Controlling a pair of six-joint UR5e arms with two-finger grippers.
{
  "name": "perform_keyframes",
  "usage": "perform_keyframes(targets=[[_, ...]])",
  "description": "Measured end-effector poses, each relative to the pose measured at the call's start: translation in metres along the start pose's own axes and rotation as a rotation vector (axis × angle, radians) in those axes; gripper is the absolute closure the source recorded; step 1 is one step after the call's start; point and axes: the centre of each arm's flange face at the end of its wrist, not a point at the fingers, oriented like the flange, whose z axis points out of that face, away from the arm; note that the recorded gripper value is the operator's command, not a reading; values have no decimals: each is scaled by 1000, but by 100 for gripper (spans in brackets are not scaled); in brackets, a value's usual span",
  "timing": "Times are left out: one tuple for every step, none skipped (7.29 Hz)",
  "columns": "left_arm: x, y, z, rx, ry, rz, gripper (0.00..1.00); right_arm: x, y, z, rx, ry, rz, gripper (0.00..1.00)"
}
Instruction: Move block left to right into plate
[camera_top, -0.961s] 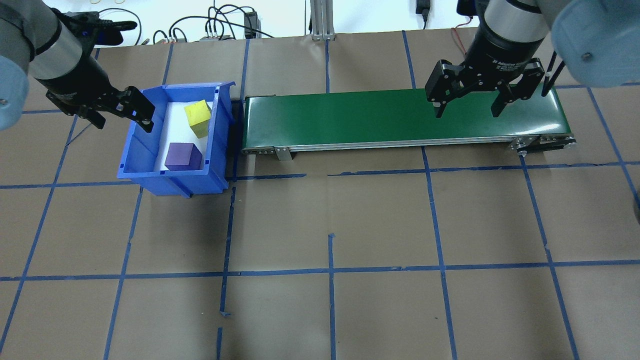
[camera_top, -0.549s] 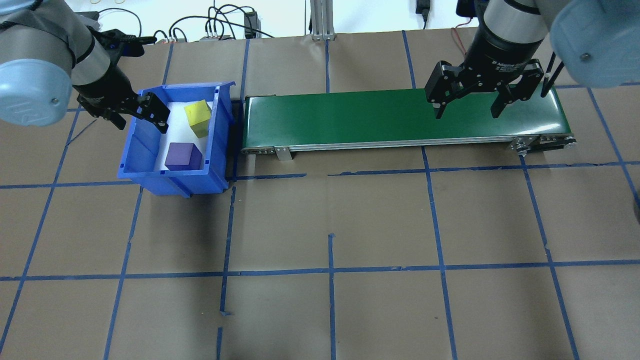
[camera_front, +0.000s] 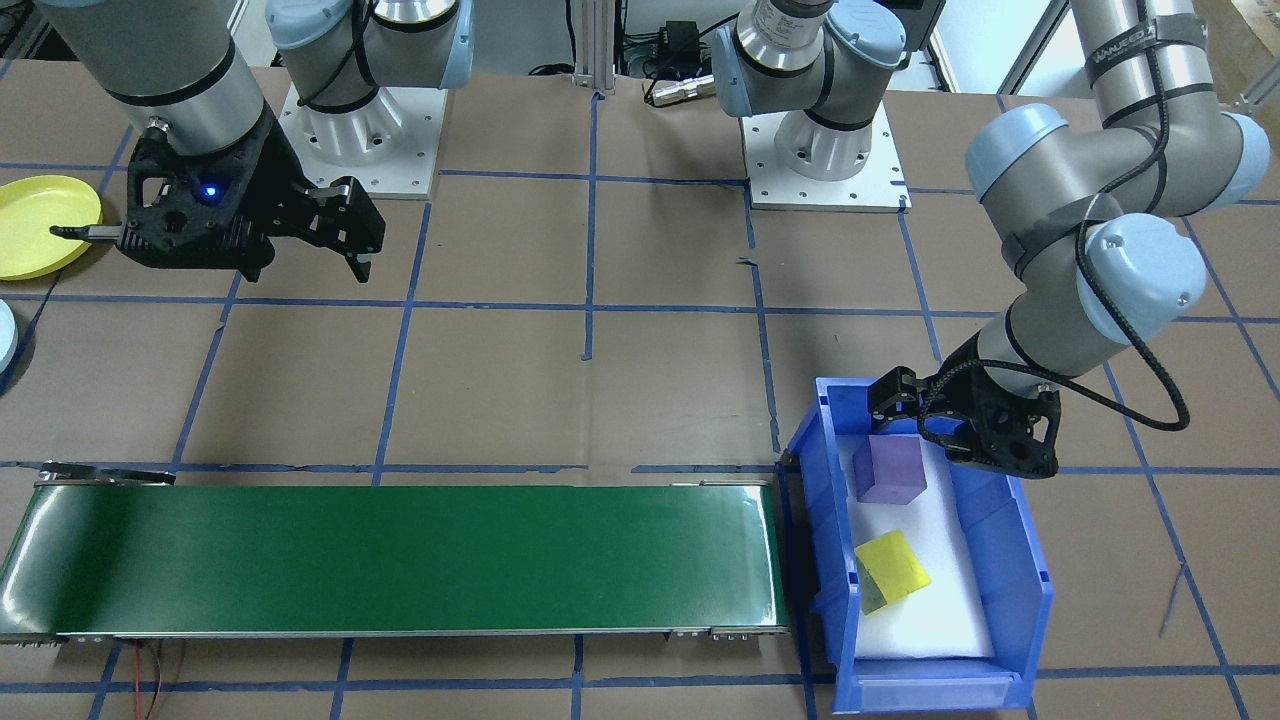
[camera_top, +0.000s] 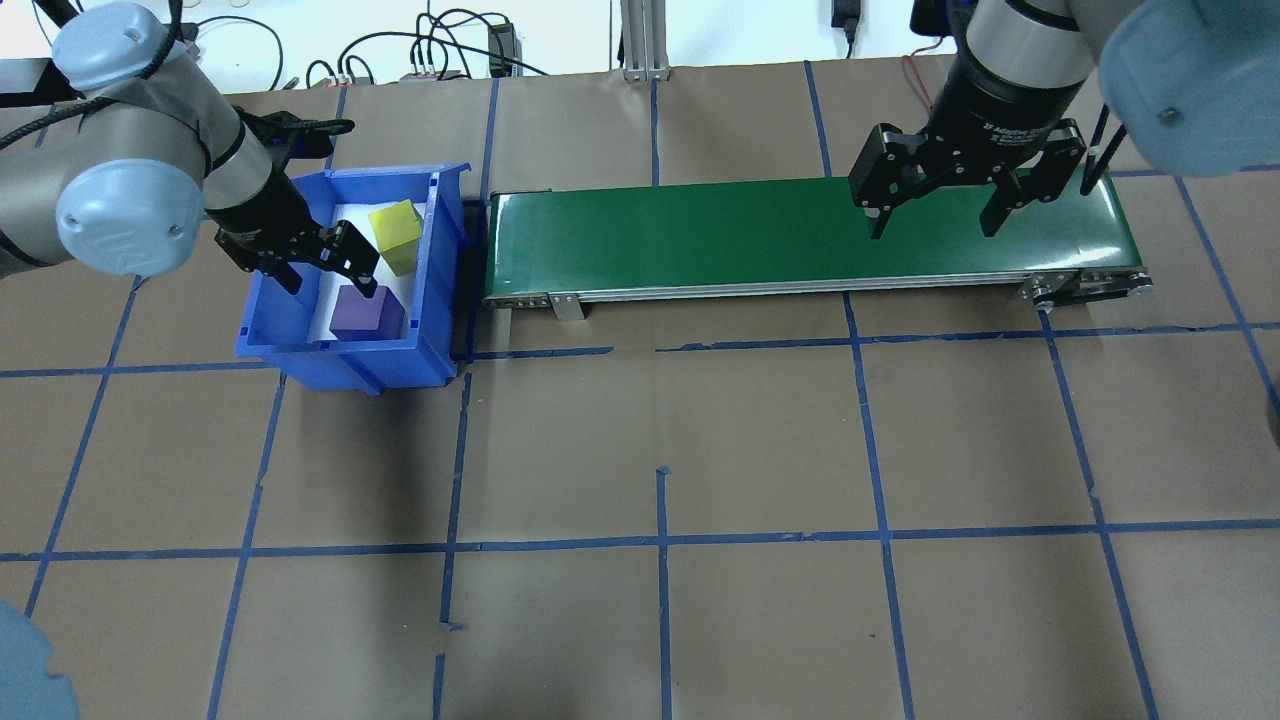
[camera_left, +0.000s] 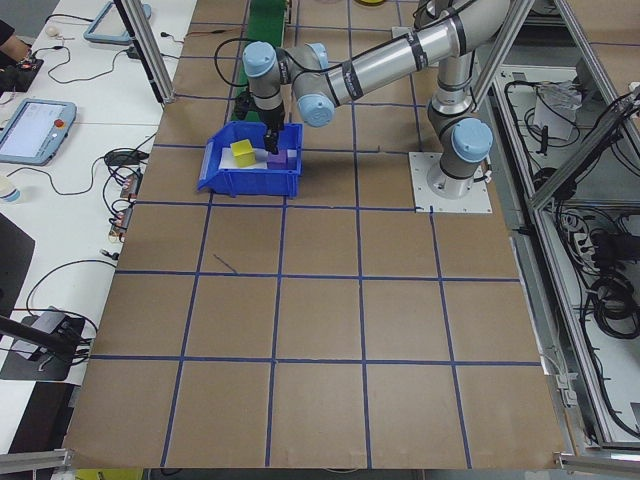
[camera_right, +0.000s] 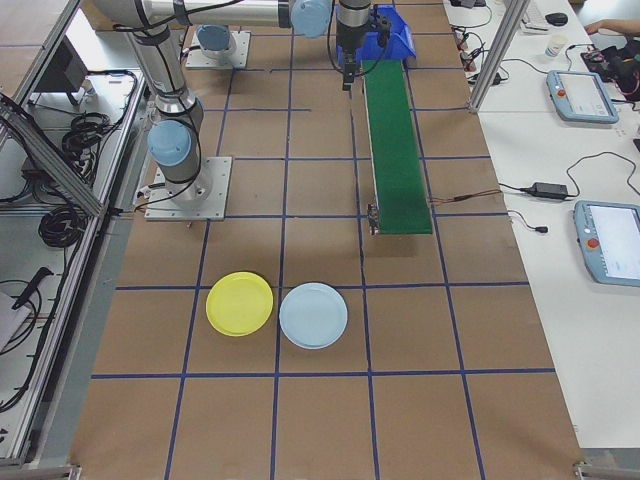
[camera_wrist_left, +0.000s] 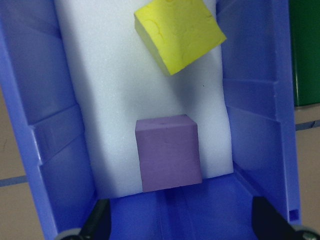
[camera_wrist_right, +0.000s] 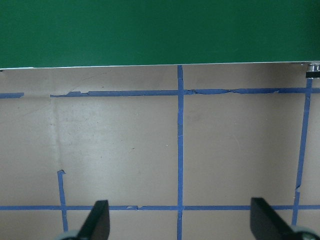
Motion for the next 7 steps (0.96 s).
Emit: perform_keyframes(targets=[[-3,-4,19,-14,6,-1,0,0,0,0,0,0,-1,0],[-6,-9,36,-25,11,-2,0,0,0,0,0,0,-1,0],[-7,-13,52,-34,26,-3,5,0,0,0,0,0,-1,0],[-8,-16,69,-34,41,-4,22,0,0,0,0,0,-1,0],[-10,-19,78,-19,39,-2,40,0,0,0,0,0,-1,0],[-11,-21,72,7,17,3,45,0,0,0,-1,0,-1,0],[-14,-22,50,45,-28,10,46,0,0,1,-2,0,-1,0]])
